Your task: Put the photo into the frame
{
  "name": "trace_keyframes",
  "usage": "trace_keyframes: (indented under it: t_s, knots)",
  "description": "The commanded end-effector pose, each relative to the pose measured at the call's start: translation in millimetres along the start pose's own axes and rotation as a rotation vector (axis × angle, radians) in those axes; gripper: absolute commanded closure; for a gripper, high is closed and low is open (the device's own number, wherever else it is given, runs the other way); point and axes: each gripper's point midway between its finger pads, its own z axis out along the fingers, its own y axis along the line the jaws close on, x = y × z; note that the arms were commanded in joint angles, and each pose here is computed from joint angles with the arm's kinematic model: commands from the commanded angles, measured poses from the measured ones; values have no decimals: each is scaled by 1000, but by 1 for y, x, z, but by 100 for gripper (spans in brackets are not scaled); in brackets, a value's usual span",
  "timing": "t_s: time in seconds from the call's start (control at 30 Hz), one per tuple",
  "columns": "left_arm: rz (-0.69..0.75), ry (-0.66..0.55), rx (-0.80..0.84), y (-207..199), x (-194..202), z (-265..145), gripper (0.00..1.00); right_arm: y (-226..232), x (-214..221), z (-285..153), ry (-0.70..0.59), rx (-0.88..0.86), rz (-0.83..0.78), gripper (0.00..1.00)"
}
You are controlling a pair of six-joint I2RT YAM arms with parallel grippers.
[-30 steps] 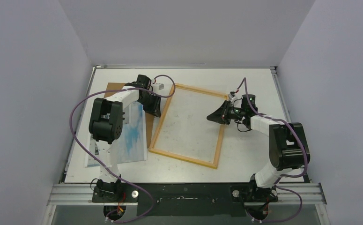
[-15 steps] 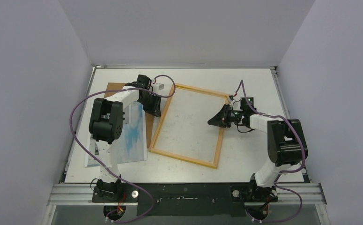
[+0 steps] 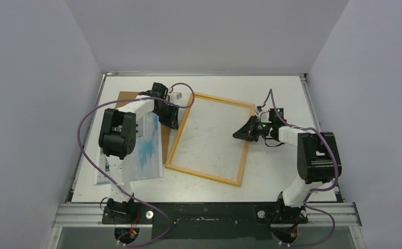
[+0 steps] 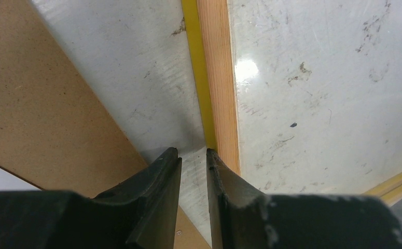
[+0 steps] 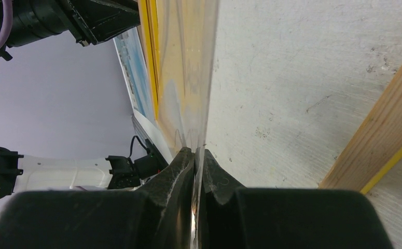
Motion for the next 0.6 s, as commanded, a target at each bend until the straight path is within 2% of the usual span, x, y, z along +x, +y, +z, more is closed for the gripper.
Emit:
trace_keyframes:
  t_s: [0.0, 0.37, 0.57]
  knots:
    - [58, -88, 20, -17, -26, -21, 76, 16, -15, -3, -37, -35, -81, 95]
    - [57, -81, 17, -17, -24, -18, 77, 54, -8, -8, -43, -107, -237, 95]
    - [57, -79, 15, -16, -23, -18, 77, 56, -6, -8, -36, -116, -244, 95]
